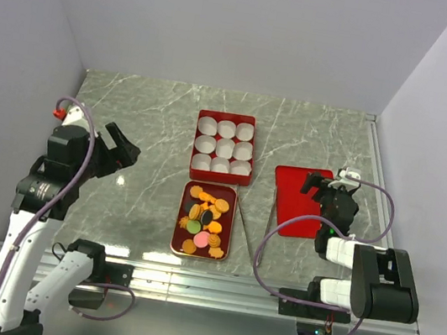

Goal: Pack the cookies

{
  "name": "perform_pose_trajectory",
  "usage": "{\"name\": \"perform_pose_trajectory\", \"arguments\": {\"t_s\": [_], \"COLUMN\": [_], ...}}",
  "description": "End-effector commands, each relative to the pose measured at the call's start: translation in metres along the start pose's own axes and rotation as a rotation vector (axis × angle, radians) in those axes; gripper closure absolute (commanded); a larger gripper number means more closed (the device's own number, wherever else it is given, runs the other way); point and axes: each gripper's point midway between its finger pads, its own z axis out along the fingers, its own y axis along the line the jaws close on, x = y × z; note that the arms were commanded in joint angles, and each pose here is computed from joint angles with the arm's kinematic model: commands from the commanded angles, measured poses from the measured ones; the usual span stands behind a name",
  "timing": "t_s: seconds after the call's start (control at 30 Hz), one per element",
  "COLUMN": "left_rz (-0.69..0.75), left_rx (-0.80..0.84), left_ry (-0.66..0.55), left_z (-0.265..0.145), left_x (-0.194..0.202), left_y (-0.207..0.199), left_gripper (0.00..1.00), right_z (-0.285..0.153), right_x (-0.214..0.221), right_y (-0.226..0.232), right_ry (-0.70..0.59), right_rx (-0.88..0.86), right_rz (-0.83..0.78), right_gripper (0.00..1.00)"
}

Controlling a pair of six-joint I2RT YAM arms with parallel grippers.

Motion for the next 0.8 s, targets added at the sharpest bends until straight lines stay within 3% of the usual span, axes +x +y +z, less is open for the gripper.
{"name": "perform_pose_trajectory", "arguments": {"t_s": [0.0, 0.1, 0.2, 0.27, 0.33, 0.4, 0.47, 0.53, 0.6, 0.63, 0.77], "left_rz": [0.002, -0.071, -0.01, 0.061, 0.032, 0.027, -0.041, -0.022, -0.037, -0.052, -0.072], "left_rx": [0.045, -0.093, 0.037, 0.129, 0.185, 0.197, 0.148, 0.081, 0.016, -0.095, -0.246], "left_ry": [-0.038, -0.055, -0.058, -0.118, -0.239, -0.279, -0.273, -0.159, -0.135, -0.029, -0.049], "left_z": [-0.012, -0.01, -0.017, -0.03, -0.05, -0.055, -0.059, -0.047, -0.054, -0.048, -0.064], "left_x": [-0.02, -0.022, -0.022, -0.028, -0.043, -0.042, -0.044, -0.031, -0.04, -0.024, -0.03], "left_y": [-0.018, 0.004, -0.016, -0.027, -0.033, -0.03, -0.023, -0.017, -0.015, 0.001, 0.024], "left_gripper": [0.01, 0.01, 0.01, 0.01, 0.01, 0.01, 0.01, 0.0, 0.01, 0.01, 0.01], "right_z": [0.008, 0.008, 0.008, 0.008, 0.008, 0.008, 0.008, 0.008, 0.008, 0.009, 0.013], "right_x": [-0.03, -0.03, -0.03, -0.029, -0.029, -0.03, -0.03, -0.03, -0.03, -0.03, -0.04], "right_y": [0.007, 0.006, 0.006, 0.006, 0.006, 0.006, 0.007, 0.005, 0.006, 0.006, -0.005], "right_ry": [-0.092, -0.092, -0.092, -0.089, -0.089, -0.092, -0.095, -0.091, -0.092, -0.092, -0.105], "right_rx": [-0.019, -0.016, -0.018, -0.017, -0.017, -0.016, -0.021, -0.016, -0.019, -0.018, 0.074], "right_rz": [-0.004, -0.003, -0.005, -0.002, -0.002, -0.003, -0.003, -0.003, -0.004, -0.003, 0.011], "right_gripper": [0.0, 0.0, 0.0, 0.0, 0.0, 0.0, 0.0, 0.0, 0.0, 0.0, 0.0]}}
